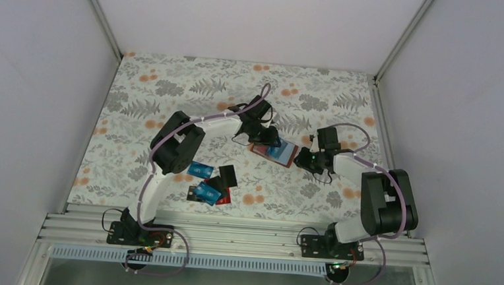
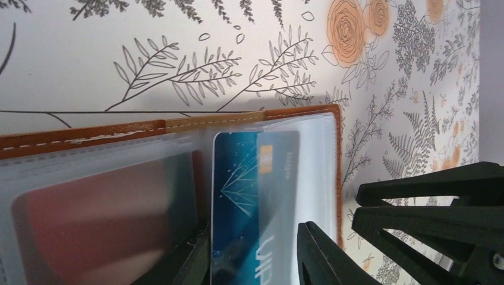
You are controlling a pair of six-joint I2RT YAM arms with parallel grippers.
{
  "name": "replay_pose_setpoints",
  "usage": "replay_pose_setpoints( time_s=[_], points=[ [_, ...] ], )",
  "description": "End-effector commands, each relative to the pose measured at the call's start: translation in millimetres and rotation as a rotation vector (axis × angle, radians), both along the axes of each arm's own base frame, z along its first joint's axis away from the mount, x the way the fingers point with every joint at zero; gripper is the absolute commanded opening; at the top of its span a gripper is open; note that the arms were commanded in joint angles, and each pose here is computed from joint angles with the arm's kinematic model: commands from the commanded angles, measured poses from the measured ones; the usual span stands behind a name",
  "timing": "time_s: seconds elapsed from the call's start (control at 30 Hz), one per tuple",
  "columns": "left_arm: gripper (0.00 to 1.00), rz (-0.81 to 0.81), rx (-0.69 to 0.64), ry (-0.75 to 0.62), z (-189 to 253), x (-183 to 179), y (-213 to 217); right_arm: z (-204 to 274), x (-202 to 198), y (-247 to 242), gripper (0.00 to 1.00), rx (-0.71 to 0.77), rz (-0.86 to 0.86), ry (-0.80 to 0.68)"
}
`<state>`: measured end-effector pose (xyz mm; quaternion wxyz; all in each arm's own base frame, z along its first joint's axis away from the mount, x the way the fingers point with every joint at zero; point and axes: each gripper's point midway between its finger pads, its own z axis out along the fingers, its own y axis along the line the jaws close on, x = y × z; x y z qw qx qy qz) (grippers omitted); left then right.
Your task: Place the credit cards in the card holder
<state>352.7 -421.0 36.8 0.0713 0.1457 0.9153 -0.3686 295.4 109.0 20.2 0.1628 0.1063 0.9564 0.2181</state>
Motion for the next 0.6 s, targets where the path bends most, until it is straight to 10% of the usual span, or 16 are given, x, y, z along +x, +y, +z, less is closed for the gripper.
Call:
replay_pose_setpoints(
  time_s=[0.0,0.57],
  points=[
    [0.38,-0.014,0.132,-0.049,-3,4,8,-8,-3,-6,0.24,-0.044,-0.016,0.027],
    [0.48,-0.081,0.312,-0.137,-8,6,2,-22,6,5,0.11,-0.076,0.026,0.054]
  ],
)
